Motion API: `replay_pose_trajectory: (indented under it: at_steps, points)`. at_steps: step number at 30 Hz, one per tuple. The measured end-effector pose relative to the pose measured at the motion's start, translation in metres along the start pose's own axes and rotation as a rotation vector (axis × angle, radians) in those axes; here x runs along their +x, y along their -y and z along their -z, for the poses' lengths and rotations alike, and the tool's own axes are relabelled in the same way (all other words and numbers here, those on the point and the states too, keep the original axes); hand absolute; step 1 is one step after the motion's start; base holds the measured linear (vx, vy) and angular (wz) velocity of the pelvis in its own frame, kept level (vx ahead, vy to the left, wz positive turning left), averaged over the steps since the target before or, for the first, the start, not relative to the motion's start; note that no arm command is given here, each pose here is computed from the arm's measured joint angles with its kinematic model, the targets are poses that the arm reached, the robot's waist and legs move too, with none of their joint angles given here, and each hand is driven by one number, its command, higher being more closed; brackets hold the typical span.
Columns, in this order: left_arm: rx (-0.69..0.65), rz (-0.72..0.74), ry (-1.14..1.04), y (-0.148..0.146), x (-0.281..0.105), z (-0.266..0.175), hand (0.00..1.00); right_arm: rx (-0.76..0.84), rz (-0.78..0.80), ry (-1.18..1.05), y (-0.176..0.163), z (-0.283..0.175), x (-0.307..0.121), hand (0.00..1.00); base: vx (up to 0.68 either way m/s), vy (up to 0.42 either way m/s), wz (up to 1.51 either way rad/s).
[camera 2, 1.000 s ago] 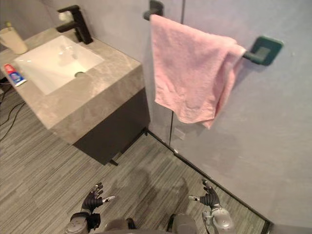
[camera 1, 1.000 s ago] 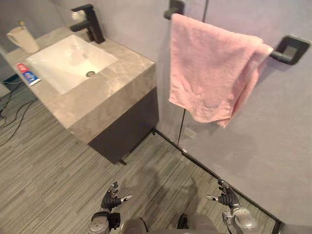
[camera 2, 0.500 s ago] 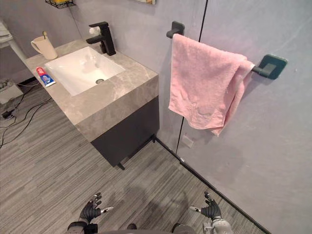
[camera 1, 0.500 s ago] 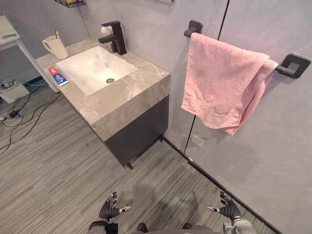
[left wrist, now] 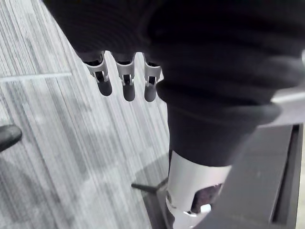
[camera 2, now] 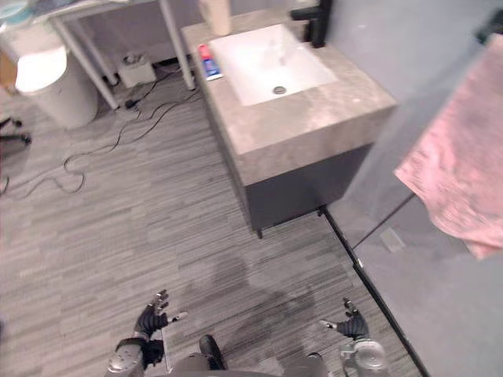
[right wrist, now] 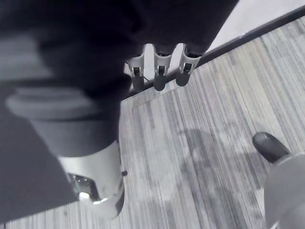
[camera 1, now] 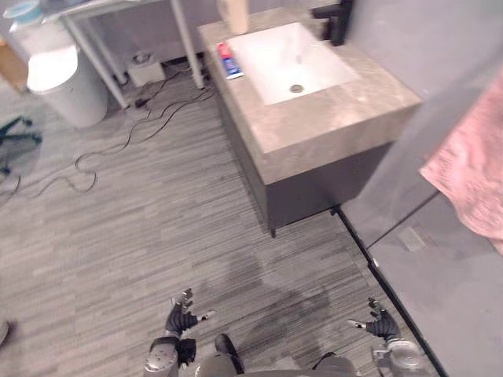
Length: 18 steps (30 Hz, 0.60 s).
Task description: Organize washtable
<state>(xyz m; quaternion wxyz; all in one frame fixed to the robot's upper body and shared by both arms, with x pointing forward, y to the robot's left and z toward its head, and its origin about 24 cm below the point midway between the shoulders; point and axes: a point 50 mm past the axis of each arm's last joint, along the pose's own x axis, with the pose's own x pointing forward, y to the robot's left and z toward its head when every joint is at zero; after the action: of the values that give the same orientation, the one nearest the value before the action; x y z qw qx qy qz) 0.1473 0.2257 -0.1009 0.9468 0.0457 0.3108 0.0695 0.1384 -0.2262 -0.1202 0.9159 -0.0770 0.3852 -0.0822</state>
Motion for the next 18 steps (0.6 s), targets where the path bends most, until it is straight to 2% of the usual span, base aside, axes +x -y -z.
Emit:
replay_pose_trajectory:
  at_steps: [5, 8, 15, 18]
  points:
    - [-0.006, -0.002, -0.040, 0.000, -0.010, 0.014, 0.00, -0.016, -0.003, -0.015, 0.002, 0.003, -0.001, 0.00, 0.01, 0.366, 0.49]
    - [-0.003, -0.015, -0.043, -0.004, -0.013, 0.016, 0.00, -0.031, -0.049, -0.043, -0.006, 0.014, -0.006, 0.00, 0.14, 0.167, 0.71]
    - [-0.010, 0.019, -0.019, 0.008, -0.004, 0.007, 0.00, 0.010, -0.034, -0.078, -0.002, 0.027, -0.013, 0.00, 0.22, 0.050, 0.81]
    - [-0.012, 0.013, -0.028, 0.007, -0.005, 0.009, 0.00, 0.018, -0.025, -0.111, 0.000, 0.039, -0.019, 0.00, 0.52, -0.125, 0.63]
